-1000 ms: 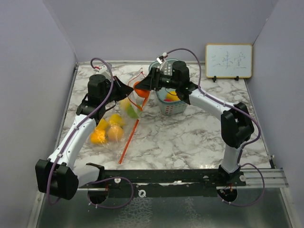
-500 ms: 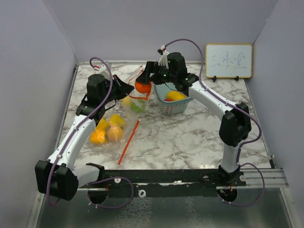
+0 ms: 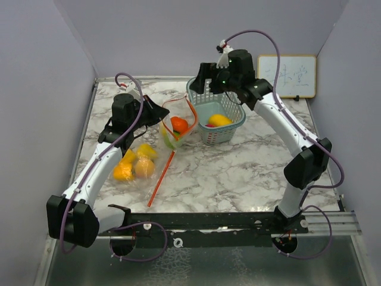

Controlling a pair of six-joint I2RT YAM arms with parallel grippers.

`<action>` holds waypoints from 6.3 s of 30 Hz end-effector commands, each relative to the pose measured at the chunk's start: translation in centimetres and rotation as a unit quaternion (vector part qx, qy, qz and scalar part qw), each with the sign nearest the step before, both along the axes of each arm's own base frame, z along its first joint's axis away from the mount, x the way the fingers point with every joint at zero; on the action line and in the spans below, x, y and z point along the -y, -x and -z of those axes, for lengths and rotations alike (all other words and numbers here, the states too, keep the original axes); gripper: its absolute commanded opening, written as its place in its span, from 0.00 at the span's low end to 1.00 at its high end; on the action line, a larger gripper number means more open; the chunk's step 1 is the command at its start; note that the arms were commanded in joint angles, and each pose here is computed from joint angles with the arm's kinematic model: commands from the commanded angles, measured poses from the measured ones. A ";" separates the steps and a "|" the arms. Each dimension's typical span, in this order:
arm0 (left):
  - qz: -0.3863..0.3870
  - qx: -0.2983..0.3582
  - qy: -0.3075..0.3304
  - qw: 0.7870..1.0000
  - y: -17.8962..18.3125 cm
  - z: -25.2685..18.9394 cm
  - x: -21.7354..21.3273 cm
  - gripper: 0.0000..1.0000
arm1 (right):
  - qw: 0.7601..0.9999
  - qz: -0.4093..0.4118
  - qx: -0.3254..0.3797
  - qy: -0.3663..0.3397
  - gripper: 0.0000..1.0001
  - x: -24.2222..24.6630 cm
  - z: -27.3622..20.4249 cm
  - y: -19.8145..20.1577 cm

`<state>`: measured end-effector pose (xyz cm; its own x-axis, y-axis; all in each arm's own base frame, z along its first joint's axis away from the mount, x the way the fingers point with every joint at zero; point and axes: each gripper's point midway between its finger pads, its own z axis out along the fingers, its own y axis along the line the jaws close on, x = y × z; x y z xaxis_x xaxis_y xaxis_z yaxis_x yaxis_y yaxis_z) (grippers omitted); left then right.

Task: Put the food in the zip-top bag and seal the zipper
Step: Place the fake fruit in the zipper food storage bag, then pick up the fake fruit from the bin, then place the fake fruit in the zipper food storage bag, then pick up the fake fruit from the bin, then place the fake fruit in the zipper food storage bag.

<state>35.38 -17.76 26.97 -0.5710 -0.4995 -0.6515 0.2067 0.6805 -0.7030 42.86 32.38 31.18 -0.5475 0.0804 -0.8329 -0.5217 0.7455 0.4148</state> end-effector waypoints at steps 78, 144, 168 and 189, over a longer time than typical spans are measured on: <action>0.011 0.016 0.028 0.999 0.2 -1.6 0.4 0.00 | 0.966 -0.198 -0.088 -0.141 0.33 -8.2 6.0 8.5; -0.005 0.008 0.137 0.991 -0.2 -1.7 0.5 0.00 | 0.901 -0.009 -0.333 0.277 0.73 10.4 26.3 9.0; -0.007 0.013 0.139 0.990 -0.2 -1.9 0.0 0.00 | 0.916 -0.367 -0.057 -0.155 0.30 -2.1 -2.9 13.1; 0.032 0.047 0.181 0.982 1.3 -6.0 0.9 0.00 | 0.964 -0.247 -0.081 -0.052 0.26 -5.9 6.1 10.5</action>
<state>34.91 -18.26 28.26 -0.5876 -0.6740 -0.4478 0.1859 0.4262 -0.8853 31.08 37.88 28.02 -0.6906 -0.0940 -0.7171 -0.7158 0.2306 0.6591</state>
